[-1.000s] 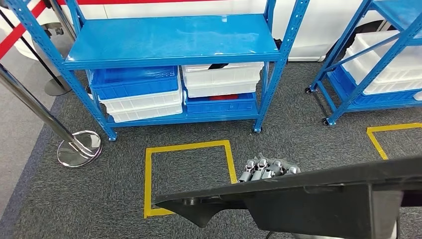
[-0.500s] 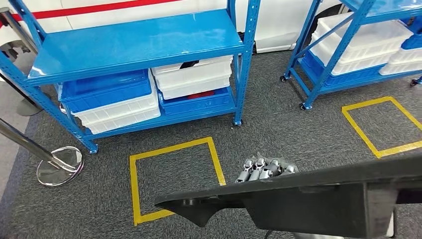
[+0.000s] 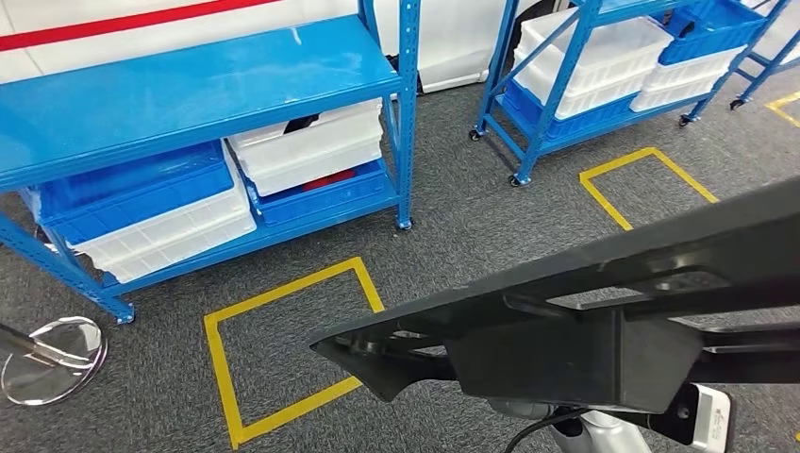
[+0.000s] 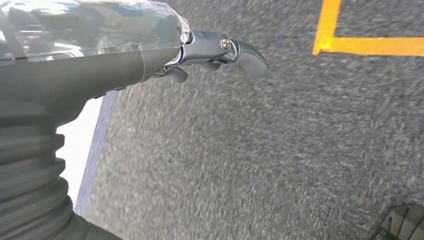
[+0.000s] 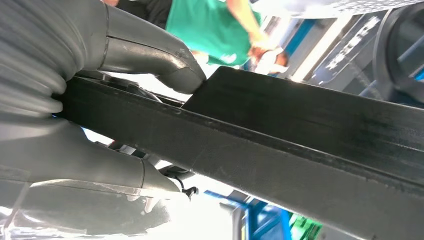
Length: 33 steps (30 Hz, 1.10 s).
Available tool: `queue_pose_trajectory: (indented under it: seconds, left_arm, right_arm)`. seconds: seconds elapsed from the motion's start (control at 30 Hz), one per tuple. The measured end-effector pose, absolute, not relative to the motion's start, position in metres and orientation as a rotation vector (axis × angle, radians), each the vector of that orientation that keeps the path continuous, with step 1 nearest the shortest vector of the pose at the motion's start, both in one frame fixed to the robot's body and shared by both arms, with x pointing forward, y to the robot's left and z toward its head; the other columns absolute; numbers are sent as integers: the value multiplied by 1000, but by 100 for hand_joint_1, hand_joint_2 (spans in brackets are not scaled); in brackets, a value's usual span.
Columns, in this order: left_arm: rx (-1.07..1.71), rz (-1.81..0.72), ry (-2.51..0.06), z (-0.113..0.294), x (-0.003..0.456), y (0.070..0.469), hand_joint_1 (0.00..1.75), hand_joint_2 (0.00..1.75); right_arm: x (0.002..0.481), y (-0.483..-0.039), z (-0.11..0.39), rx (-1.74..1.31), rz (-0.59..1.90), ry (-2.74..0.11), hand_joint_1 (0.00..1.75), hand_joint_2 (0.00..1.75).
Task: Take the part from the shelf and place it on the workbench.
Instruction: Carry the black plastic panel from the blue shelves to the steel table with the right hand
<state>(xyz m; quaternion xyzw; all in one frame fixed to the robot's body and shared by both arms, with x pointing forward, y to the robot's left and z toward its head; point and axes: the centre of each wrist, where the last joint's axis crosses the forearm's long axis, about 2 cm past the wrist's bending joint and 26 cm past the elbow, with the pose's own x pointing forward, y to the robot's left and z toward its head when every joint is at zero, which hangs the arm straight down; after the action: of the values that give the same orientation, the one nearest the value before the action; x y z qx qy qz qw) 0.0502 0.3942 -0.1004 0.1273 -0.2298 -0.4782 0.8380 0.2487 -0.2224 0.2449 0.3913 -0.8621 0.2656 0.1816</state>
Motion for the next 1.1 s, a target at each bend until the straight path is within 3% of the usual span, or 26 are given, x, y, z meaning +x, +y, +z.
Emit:
queue_pose_trajectory:
  seconds: [0.67,1.1]
  left_arm:
    - [288,-1087,-483,-93,58,424,0,175]
    - [292,-1108,-498,-94,64,413,0,175]
  right_arm:
    - [226,-230,244,986,714,-2486,175,175]
    - [226,-225,257,1029,720,-2533,175,175]
